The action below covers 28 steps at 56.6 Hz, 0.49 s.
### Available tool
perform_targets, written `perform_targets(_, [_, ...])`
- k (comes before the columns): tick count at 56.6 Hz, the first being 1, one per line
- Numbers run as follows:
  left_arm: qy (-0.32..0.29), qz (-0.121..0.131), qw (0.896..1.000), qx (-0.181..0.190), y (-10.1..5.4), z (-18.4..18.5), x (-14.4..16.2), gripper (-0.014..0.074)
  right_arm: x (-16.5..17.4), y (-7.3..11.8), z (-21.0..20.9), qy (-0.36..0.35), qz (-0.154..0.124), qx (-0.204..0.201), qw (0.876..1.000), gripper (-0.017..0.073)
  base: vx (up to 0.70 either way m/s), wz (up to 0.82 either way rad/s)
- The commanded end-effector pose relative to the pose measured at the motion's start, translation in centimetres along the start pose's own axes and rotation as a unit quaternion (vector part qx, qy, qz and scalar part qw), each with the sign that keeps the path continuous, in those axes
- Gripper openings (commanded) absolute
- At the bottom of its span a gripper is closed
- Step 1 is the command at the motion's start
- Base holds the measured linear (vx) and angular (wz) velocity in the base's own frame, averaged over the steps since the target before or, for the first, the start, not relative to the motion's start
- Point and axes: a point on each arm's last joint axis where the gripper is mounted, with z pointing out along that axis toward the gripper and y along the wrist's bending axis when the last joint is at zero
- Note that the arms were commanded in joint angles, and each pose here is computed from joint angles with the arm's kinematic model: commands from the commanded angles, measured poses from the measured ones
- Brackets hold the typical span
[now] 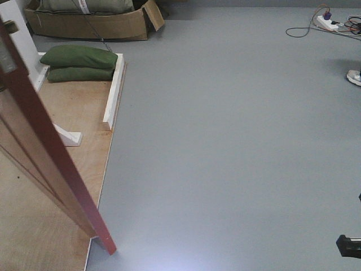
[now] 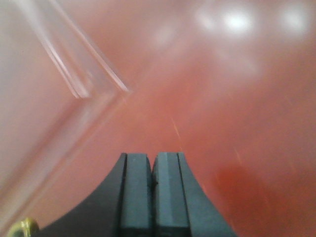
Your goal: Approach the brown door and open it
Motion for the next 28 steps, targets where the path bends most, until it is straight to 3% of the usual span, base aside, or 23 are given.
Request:
perform_targets(1, [-0.018,0.002,1.0,0.023,-1.7,0.3,-0.2,-0.0003,-0.6,-0.1,-0.1,-0.044,-0.005,0.006,0.999,0.0,0.0,0.0])
perform_targets(9, [0.004,0.005,0.998,0.059,-3.8,1.9,0.5,-0.0003,-0.6,-0.1,-0.1,-0.044,-0.005,0.006,0.999,0.0,0.0,0.0])
perform_targets(19, [0.019,0.056,0.991,0.116,-7.2,4.7,0.4,-0.0003,-0.6,-0.1,-0.1,-0.044,-0.005,0.006,0.999,0.0,0.0,0.0])
perform_targets(28, [0.038,0.056,0.989,0.129,-8.3,8.0,1.5,-0.0003,-0.6,-0.1,-0.1,-0.044,-0.005,0.006,0.999,0.0,0.0,0.0])
